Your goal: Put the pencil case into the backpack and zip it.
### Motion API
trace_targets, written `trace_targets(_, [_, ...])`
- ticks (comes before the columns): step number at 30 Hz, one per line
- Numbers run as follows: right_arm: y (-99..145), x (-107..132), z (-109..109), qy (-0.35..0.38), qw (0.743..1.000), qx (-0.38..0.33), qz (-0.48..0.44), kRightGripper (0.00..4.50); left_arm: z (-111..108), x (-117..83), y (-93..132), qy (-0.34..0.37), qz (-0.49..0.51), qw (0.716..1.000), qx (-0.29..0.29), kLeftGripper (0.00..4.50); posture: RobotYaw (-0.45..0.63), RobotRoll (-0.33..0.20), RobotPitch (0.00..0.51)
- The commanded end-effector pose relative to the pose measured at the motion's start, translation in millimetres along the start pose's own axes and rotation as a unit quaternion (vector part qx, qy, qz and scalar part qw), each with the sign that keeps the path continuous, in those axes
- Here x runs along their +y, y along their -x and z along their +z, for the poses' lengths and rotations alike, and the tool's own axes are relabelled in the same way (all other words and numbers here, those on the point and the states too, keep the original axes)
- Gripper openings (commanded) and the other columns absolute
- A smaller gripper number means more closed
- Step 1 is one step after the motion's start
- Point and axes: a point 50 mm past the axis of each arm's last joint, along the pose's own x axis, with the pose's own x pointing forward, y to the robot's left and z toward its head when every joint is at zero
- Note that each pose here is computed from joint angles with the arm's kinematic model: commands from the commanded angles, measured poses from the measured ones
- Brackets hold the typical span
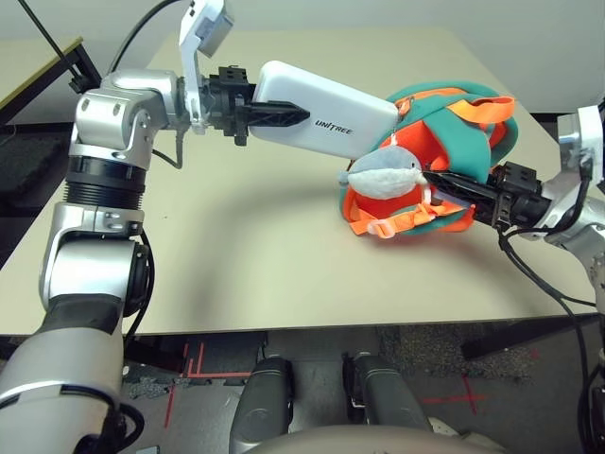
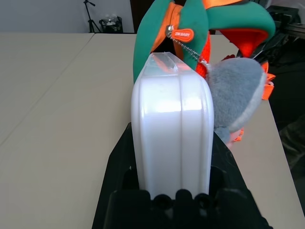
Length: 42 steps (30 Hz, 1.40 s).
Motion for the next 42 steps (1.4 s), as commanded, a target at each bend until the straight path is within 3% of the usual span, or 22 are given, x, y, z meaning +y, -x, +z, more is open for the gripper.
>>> trace_targets(1, [-1.9, 4.8, 7.0, 0.022, 1.0, -0.005, 0.009, 0.1, 0.8, -0.9, -13.8, -0.023, -0.01, 1.0, 0.006, 1.31, 0.05, 0.0, 0.051])
trace_targets(12, [-3.1, 6.1, 5.9, 0.025, 1.0, -0.008, -0.001, 0.1, -29.4, -5.0, -72.3, 0.01, -0.021, 0.999, -0.027, 1.31, 0.03, 0.0, 0.051])
trace_targets(18, [-2.6, 8.1, 3.8, 0.024, 1.0, -0.007, -0.008, 0.1, -56.1, -8.5, -89.2, 0.032, -0.003, 0.999, -0.034, 1.31, 0.02, 0.0, 0.049])
trace_targets(26, [0.1, 7.6, 1.5, 0.023, 1.0, 0.0, -0.013, 0.1, -57.9, -1.4, -64.1, 0.066, 0.035, 0.997, -0.035, 4.33, 0.03, 0.0, 0.059])
trace_targets(27, [0.2, 7.5, 1.1, 0.023, 1.0, 0.001, -0.013, 0.1, -56.7, -1.3, -60.6, 0.069, 0.034, 0.996, -0.036, 4.5, 0.03, 0.0, 0.059])
trace_targets(36, [-1.8, 5.3, -0.6, 0.022, 1.0, 0.004, -0.008, 0.1, -26.0, -0.1, -28.9, 0.063, 0.072, 0.99, -0.104, 4.37, 0.05, 0.0, 0.066])
trace_targets(42, [-2.5, 4.9, -0.6, 0.023, 1.0, 0.006, -0.007, 0.1, -29.2, -7.6, -40.3, 0.08, 0.056, 0.989, -0.11, 2.23, 0.05, 0.0, 0.067])
